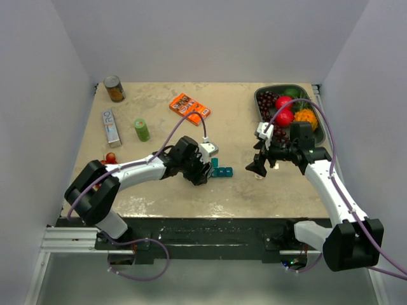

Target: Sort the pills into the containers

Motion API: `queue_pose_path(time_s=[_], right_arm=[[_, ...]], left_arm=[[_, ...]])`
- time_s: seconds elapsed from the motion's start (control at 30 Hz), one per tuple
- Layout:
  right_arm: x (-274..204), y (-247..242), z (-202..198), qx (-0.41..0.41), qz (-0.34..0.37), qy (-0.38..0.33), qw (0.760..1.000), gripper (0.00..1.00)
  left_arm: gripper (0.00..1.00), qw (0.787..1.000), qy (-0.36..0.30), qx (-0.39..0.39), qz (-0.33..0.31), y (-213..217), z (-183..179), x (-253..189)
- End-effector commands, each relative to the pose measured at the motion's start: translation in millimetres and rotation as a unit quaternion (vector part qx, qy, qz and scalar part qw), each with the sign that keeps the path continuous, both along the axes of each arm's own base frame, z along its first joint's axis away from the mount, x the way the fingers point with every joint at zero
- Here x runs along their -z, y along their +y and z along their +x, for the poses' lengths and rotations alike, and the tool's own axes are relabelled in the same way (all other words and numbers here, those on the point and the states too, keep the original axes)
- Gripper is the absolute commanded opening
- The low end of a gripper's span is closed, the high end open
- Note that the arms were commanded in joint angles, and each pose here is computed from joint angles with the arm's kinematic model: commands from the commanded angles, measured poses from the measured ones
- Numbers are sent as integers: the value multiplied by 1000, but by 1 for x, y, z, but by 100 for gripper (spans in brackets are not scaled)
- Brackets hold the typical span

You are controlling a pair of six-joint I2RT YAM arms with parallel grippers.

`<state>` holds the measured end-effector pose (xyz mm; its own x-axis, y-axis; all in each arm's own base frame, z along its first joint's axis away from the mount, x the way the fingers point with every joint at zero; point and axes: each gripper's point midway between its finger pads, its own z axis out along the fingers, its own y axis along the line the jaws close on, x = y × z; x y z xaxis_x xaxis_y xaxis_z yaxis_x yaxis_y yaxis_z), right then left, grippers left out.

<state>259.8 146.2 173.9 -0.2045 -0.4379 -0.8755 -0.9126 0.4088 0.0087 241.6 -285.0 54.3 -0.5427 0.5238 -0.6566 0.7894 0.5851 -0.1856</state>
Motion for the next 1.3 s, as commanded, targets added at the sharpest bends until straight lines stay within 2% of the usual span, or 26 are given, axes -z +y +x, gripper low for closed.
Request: queue_pose_path(time_s=[0.0, 0.43, 1.27], right_arm=[[-12, 1, 3, -7, 7, -18, 1000, 99], [-12, 1, 3, -7, 8, -18, 1000, 99], [-11, 1, 3, -7, 7, -17, 1000, 99]], left_arm=[[0, 999, 10, 24, 28, -2, 0, -1], [0, 994, 69, 40, 72, -10, -6, 3], [0, 983, 111, 35, 139, -10, -3, -1]])
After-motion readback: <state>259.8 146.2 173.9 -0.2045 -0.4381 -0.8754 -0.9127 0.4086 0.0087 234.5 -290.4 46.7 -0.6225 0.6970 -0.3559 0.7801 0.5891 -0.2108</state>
